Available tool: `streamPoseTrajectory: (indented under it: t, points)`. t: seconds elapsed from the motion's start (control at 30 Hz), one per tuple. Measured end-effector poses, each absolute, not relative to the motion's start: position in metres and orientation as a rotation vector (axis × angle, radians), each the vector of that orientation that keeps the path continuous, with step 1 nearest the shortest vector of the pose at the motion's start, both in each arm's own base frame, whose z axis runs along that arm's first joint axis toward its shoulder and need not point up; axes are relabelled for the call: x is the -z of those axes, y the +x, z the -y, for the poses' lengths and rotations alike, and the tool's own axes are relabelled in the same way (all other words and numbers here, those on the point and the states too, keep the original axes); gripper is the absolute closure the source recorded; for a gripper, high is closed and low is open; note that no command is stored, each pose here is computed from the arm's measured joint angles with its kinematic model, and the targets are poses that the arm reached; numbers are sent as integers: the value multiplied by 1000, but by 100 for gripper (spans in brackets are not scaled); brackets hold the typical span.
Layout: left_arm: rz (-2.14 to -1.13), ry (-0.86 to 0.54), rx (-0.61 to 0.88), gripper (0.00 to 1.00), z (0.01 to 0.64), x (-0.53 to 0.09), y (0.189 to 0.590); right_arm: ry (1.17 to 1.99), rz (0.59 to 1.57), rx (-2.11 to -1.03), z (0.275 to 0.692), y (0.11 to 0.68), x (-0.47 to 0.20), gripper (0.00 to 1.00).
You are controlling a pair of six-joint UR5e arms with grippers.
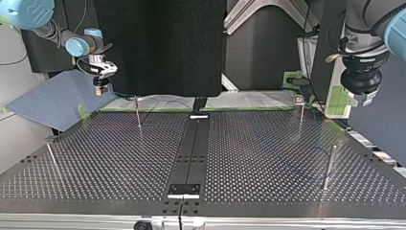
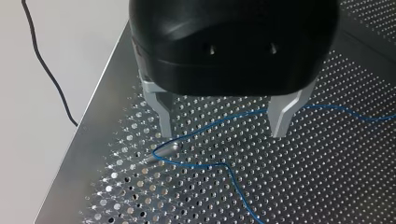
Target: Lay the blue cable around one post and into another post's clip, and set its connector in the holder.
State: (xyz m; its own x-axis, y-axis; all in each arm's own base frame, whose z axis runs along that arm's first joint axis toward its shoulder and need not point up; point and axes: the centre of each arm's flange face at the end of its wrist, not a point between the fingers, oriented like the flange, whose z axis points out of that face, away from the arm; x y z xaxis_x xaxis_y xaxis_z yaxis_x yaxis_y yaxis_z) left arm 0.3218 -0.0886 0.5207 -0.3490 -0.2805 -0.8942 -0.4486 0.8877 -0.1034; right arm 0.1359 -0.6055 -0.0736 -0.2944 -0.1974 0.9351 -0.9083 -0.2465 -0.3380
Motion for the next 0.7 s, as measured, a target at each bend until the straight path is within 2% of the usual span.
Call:
streamPoseTrajectory:
  t: [0.7]
  points:
    - [-1955, -533, -195, 2, 88, -521, 322, 1370, 1426, -1595, 605, 138, 74, 100]
